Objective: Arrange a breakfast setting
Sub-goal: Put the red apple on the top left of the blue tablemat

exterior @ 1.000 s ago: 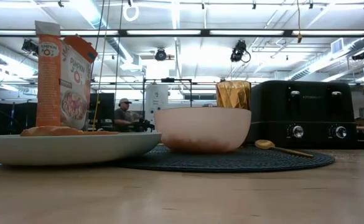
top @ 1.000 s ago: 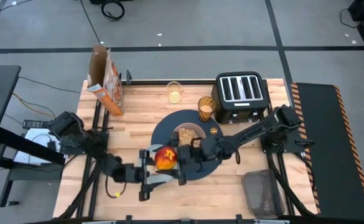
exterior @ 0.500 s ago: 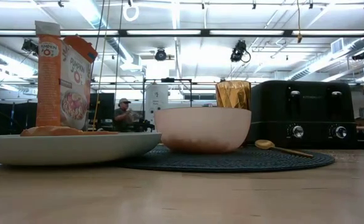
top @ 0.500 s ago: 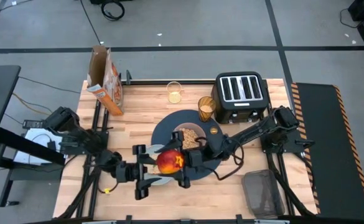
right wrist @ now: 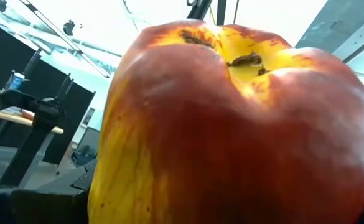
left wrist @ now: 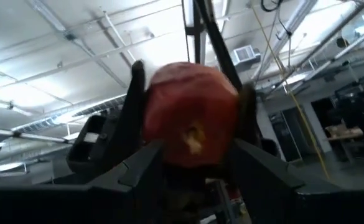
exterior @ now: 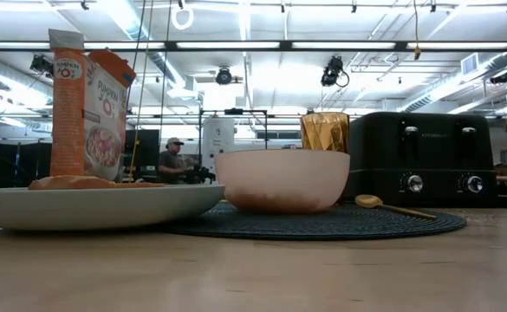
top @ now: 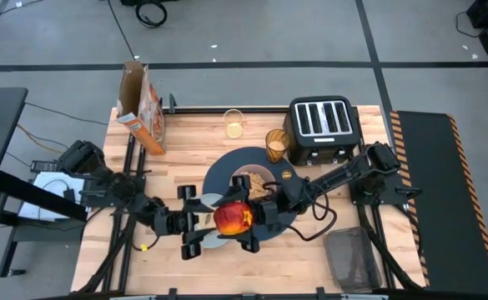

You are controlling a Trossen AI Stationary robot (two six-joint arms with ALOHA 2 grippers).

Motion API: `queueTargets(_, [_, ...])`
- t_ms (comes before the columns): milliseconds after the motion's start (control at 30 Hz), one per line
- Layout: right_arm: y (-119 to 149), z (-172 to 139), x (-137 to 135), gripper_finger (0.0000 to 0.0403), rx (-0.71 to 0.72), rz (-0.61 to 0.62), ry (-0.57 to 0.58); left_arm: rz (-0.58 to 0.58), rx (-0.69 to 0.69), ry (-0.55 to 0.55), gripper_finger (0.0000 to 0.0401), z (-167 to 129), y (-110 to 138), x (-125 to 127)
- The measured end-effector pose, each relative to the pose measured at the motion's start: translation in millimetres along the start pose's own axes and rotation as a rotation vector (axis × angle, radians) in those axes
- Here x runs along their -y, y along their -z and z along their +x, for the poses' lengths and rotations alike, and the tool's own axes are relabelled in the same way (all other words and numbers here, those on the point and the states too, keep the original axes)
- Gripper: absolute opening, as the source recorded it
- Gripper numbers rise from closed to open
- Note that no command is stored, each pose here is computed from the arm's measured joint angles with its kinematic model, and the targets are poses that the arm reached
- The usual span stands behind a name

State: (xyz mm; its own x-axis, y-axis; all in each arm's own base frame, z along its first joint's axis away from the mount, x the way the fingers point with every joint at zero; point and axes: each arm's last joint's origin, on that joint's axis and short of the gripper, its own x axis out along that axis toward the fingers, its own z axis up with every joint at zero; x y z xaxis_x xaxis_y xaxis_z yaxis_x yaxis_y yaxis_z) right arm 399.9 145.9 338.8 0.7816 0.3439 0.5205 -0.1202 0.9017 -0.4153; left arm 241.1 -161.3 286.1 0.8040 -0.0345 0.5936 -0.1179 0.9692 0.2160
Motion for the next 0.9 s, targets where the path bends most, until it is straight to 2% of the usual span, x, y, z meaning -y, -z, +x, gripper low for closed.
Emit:
queueTargets(400, [1, 0, 4, 0.0329, 0.012, -0.007, -0.006, -0.078, 0.060, 0.055, 0.0191, 15, 5, -13])
queueTargets(900, [-1, 0, 5, 0.0329, 0.026, -0.010, 0.008, -0.083, 0.042, 0.052, 0.0107, 17, 8, -15])
